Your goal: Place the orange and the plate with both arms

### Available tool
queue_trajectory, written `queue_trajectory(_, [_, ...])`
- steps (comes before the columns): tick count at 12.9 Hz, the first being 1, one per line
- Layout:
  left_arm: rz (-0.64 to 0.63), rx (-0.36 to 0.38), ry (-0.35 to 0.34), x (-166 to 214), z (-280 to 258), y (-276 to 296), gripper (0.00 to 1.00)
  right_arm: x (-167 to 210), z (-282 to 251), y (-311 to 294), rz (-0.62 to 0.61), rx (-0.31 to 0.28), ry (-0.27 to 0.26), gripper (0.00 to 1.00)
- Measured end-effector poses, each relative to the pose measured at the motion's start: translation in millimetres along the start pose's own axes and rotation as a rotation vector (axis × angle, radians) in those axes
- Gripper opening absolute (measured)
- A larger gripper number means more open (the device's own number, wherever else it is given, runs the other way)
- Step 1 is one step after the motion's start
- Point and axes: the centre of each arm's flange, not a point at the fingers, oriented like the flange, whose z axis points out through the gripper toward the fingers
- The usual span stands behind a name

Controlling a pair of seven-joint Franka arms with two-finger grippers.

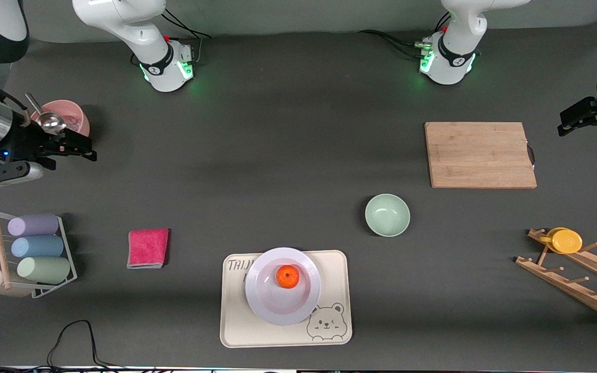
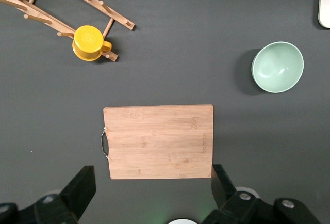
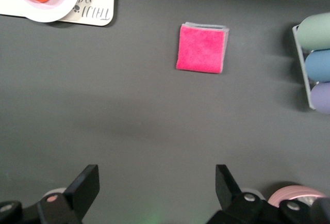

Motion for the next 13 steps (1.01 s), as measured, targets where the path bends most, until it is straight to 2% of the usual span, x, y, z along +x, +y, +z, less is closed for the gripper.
queue_trajectory(2, [0.0,0.0,0.0,0.0,0.0,0.0,1.0,0.2,0.9,-10.8,0.002,0.002,-0.003,1.0])
queue_trajectory(13, [-0.007,0.0,0.007,0.6,-0.4,-3.8,1.0,-1.0,0.2,9.5,0.037,0.006,-0.004,1.0])
